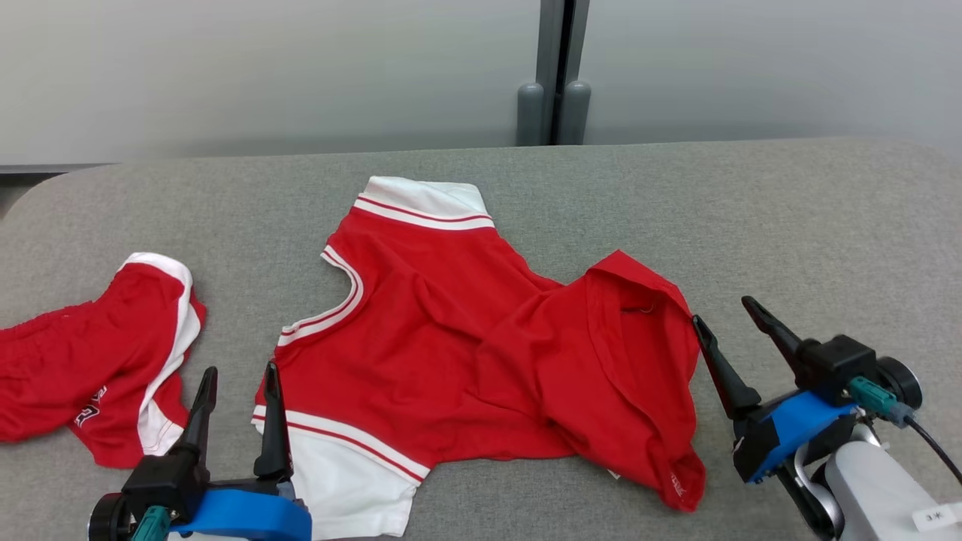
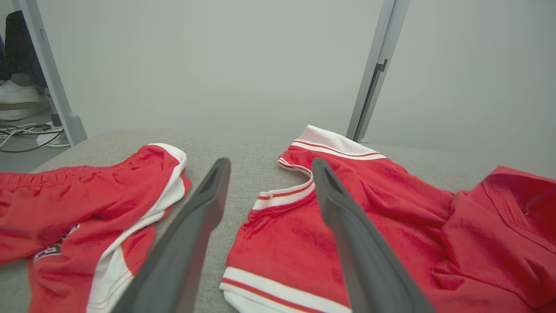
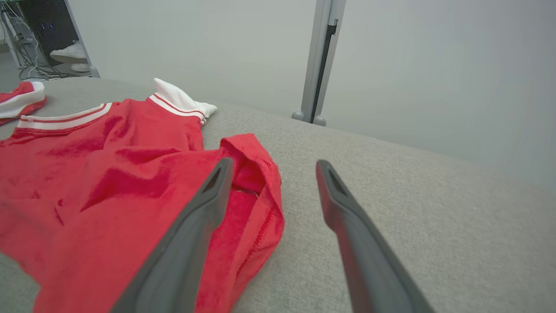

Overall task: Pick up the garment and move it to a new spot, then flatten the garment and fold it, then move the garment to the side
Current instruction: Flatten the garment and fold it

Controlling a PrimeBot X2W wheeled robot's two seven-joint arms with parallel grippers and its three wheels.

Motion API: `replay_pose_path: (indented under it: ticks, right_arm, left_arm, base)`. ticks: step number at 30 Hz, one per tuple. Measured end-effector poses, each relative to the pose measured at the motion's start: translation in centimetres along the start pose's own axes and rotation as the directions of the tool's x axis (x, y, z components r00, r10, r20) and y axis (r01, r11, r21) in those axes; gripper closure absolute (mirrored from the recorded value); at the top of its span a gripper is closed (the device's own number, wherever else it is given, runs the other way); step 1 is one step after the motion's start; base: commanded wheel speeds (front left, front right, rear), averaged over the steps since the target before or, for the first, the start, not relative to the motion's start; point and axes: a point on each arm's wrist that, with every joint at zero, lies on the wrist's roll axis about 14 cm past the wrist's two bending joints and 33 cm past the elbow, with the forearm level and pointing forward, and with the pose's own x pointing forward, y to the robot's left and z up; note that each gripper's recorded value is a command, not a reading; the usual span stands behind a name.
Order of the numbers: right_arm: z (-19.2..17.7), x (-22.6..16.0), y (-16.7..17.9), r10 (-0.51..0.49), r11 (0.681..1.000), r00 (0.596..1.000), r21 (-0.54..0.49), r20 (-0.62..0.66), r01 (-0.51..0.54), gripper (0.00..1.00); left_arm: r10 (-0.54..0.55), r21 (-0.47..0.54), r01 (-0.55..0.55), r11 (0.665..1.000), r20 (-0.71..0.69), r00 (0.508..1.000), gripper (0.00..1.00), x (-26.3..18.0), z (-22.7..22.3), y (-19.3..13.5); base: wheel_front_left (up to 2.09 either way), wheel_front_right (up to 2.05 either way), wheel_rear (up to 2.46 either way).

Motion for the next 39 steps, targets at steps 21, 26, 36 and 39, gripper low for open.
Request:
replay_pose_path:
  ticks: [21, 26, 36, 39]
  right_arm:
    - [-5.2, 8.2, -3.2, 0.001, 0.995, 0.965, -0.098, -0.261, -0.028, 1.0]
    - [-2.1, 11.2, -6.3, -0.059, 0.991, 0.978, -0.129, -0.201, 0.033, 1.0]
    - [-0.1, 13.7, -7.8, -0.108, 0.989, 0.983, -0.112, -0.149, 0.092, 0.0]
    - [-0.2, 13.1, -7.7, -0.11, 0.99, 0.983, -0.105, -0.148, 0.095, 0.0]
  left_arm:
    - [0.061, -0.004, -0.061, 0.998, -0.033, 0.998, 0.0, 1.1, -1.1, 2.0]
    - [0.069, -0.001, -0.069, 0.998, -0.04, 0.997, 0.0, 1.4, -1.3, 2.3]
    - [0.08, -0.002, -0.081, 0.997, -0.055, 0.995, 0.0, 1.6, -1.7, 2.6]
    - [0.082, -0.003, -0.083, 0.997, -0.047, 0.995, 0.0, 1.7, -1.5, 2.5]
  base:
    - [0.0, 0.0, 0.0]
    - [0.0, 0.0, 0.0]
    - [0.0, 0.0, 0.0]
    - [0.0, 0.0, 0.0]
